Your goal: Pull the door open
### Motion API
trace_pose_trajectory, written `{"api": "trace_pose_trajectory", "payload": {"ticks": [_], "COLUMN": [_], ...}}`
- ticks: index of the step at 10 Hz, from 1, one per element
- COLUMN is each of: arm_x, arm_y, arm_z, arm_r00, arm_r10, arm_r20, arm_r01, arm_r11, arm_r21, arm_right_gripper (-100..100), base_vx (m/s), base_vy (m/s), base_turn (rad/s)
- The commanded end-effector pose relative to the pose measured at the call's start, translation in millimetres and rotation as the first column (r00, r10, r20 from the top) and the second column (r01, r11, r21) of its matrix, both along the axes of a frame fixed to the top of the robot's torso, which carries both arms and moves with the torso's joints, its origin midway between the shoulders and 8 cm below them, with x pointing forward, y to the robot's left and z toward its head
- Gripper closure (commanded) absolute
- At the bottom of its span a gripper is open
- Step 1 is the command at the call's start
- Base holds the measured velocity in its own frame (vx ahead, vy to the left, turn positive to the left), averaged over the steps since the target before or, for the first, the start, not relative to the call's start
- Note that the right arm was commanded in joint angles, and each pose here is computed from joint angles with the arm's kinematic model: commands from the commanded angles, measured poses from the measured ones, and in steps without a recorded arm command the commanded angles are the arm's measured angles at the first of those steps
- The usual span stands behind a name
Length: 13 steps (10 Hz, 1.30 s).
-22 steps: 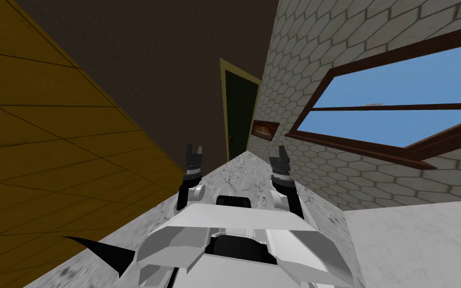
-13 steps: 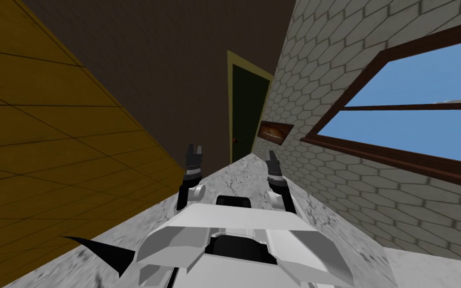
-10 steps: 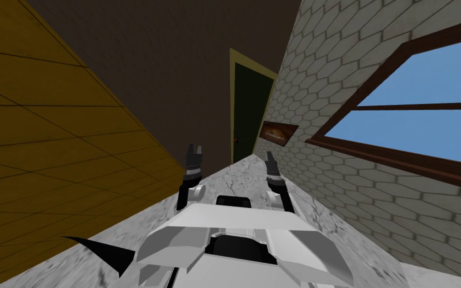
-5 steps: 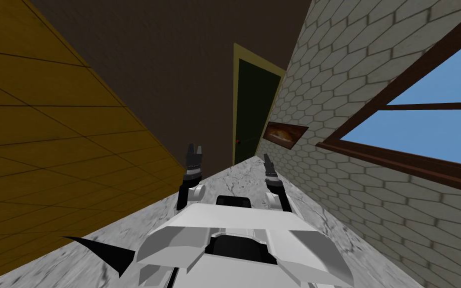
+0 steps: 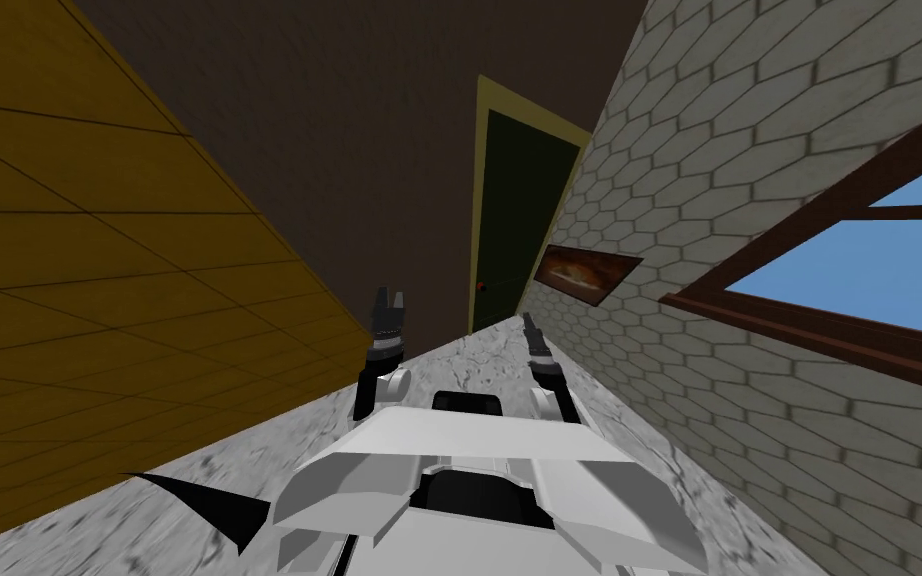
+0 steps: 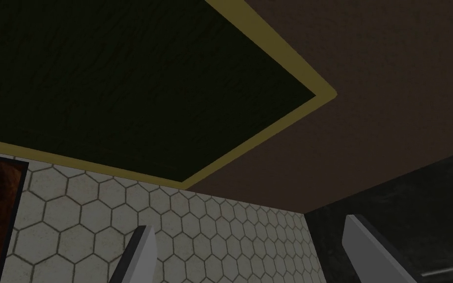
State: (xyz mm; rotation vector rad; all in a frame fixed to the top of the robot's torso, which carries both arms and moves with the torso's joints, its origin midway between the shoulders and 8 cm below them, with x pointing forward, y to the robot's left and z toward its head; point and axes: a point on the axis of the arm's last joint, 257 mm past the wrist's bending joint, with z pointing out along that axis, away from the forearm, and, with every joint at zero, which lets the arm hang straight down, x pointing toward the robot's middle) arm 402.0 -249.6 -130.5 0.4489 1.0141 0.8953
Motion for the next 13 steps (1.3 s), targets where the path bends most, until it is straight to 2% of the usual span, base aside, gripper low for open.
{"api": "trace_pose_trajectory", "payload": {"ticks": [1, 4, 7, 10, 13], "arm_x": [3.4, 6.6, 8.8, 9.9, 9.9], "arm_y": [-0.2, -3.0, -6.7, -11.1, -16.4], "arm_z": [-11.9, -34.8, -58.2, -81.3, -104.0], "arm_r00": [0.9997, 0.9977, 0.9937, 0.9879, 0.9804], "arm_r10": [-0.016, -0.045, -0.075, -0.107, -0.140], "arm_r20": [-0.018, -0.051, -0.083, -0.112, -0.139], "arm_r01": [0.015, 0.040, 0.061, 0.079, 0.093], "arm_r11": [0.999, 0.995, 0.985, 0.970, 0.950], "arm_r21": [-0.035, -0.096, -0.162, -0.230, -0.299], "arm_right_gripper": [-100, -100, -100, -100, -100], "base_vx": [0.097, 0.098, 0.092, 0.098, 0.094], "base_vy": [-0.019, -0.025, -0.030, -0.032, -0.036], "base_turn": [0.129, 0.114, 0.132, 0.107, 0.122]}}
